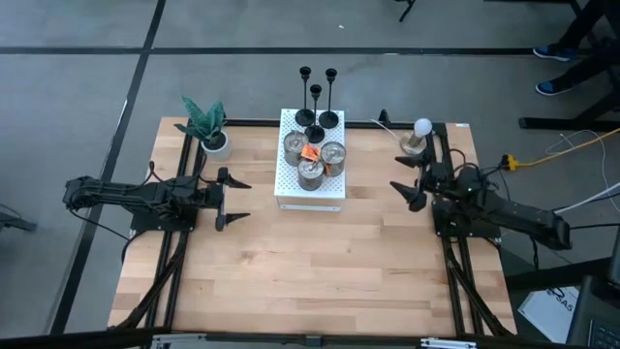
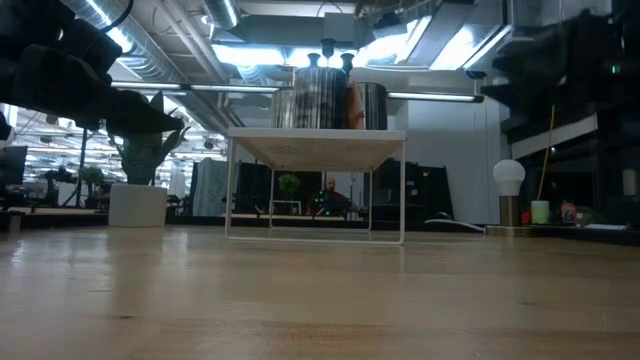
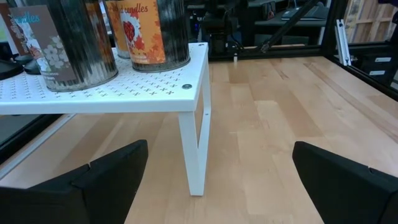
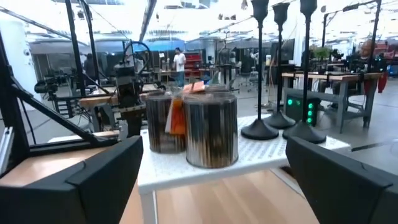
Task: Pick & Place candle stick holders
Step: Return to Home Position
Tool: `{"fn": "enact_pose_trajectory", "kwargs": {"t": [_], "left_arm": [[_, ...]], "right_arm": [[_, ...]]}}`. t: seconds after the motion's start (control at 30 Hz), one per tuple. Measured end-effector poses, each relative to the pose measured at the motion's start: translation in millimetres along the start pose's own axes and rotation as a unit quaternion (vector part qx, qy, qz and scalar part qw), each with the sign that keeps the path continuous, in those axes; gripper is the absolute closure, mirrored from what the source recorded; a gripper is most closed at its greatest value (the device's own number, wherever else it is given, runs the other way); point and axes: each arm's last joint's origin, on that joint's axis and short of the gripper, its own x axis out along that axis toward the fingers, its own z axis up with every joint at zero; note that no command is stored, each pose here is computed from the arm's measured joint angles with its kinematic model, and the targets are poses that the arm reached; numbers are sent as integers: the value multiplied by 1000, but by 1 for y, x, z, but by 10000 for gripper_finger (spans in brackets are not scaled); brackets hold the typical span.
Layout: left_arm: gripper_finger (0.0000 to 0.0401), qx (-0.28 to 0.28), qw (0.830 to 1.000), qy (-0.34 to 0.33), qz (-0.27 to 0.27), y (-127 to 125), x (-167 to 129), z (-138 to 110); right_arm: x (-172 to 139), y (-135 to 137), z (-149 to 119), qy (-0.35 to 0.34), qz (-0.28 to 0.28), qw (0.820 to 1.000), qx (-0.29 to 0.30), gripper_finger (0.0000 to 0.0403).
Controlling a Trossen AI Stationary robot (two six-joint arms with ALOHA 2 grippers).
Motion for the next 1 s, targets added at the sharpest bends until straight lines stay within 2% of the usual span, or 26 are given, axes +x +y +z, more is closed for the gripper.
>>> {"fn": "enact_pose_trajectory", "kwargs": {"t": [0.07, 0.2, 0.37, 0.57, 0.77, 1.0], "left_arm": [[1, 0, 1000, 0, 0, 0, 0, 0], [1, 0, 1000, 0, 0, 0, 0, 0], [1, 0, 1000, 0, 0, 0, 0, 0], [1, 0, 1000, 0, 0, 0, 0, 0], [1, 0, 1000, 0, 0, 0, 0, 0], [1, 0, 1000, 0, 0, 0, 0, 0]], "right_arm": [[-1, -1, -13, -6, 0, 1000, 0, 3], [-3, -1, -19, 27, -5, 1000, 15, 3], [-4, -2, -19, 27, -9, 1000, -12, 3], [-4, -1, -28, 70, 14, 997, -16, 3], [-4, 0, -28, 69, 26, 997, -24, 3], [-4, 0, -28, 68, 33, 995, -60, 3]]}}
